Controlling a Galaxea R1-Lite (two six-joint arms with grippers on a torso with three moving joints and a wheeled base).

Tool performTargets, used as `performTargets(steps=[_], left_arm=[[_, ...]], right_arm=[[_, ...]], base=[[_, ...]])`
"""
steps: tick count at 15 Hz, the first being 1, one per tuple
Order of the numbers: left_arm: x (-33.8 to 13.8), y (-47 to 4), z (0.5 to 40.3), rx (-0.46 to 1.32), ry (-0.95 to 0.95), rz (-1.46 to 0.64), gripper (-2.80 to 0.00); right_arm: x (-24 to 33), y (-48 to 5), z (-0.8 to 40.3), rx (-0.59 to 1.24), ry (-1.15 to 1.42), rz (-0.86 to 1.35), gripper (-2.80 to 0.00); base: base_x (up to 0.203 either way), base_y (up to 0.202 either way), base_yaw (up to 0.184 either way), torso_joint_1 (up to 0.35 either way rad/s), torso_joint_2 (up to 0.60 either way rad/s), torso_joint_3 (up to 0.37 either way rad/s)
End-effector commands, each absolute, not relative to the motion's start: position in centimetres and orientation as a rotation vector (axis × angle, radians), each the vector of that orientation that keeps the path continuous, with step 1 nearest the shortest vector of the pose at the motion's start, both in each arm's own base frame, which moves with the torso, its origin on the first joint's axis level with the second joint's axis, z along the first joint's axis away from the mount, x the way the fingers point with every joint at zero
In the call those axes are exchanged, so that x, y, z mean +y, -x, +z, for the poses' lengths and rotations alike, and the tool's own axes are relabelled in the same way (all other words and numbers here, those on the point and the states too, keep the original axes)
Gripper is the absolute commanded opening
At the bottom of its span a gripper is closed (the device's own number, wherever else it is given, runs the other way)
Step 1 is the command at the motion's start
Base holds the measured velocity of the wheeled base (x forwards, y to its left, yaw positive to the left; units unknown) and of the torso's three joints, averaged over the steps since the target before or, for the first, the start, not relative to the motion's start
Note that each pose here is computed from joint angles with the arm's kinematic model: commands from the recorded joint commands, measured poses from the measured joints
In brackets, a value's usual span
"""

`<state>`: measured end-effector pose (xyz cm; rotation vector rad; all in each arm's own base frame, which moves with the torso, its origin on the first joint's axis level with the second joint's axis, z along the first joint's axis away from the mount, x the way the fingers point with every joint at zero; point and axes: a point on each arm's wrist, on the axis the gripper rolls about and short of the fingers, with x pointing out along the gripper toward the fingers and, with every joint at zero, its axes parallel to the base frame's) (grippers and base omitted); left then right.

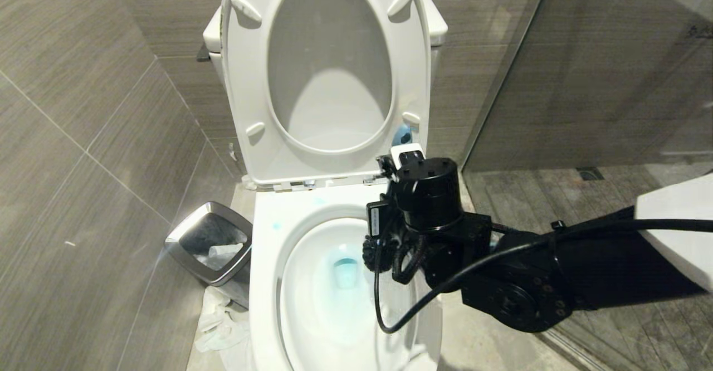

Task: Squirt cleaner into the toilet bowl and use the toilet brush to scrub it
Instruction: Scrub the toilet bowl

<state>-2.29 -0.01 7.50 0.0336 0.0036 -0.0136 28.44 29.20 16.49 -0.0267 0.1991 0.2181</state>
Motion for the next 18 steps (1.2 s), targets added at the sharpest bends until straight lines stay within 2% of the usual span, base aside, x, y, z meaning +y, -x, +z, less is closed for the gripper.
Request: performTargets(steps=[1, 4, 11, 15, 18], left_arm=[[0.0, 2.3, 7.5, 0.004, -0.034, -0.014, -2.80], [0.0, 2.3, 7.5, 0.004, -0.031, -0.014, -2.80], [0.0, 2.3, 7.5, 0.005, -0.020, -0.008, -2.80], [0.0, 2.3, 7.5, 0.005, -0.021, -0.009, -2.80], [0.0, 2.3, 7.5, 0.005, -0.021, -0.009, -2.80]], right_arm=[[31.5, -29.9, 14.6, 0.205, 0.050, 0.242, -2.80], [33.7, -30.6, 12.7, 0.213, 0.079, 0.274, -2.80], [37.2, -33.7, 5.5, 0.261, 0.144, 0.286, -2.80], [37.9, -34.3, 2.1, 0.297, 0.192, 0.281, -2.80], [37.8, -34.3, 4.5, 0.256, 0.177, 0.284, -2.80]], base=[[0.000, 0.000, 0.000, 0.000, 0.00, 0.000], [0.000, 0.000, 0.000, 0.000, 0.00, 0.000], [0.000, 0.000, 0.000, 0.000, 0.00, 0.000], [0.000, 0.000, 0.000, 0.000, 0.00, 0.000], [0.000, 0.000, 0.000, 0.000, 0.00, 0.000]])
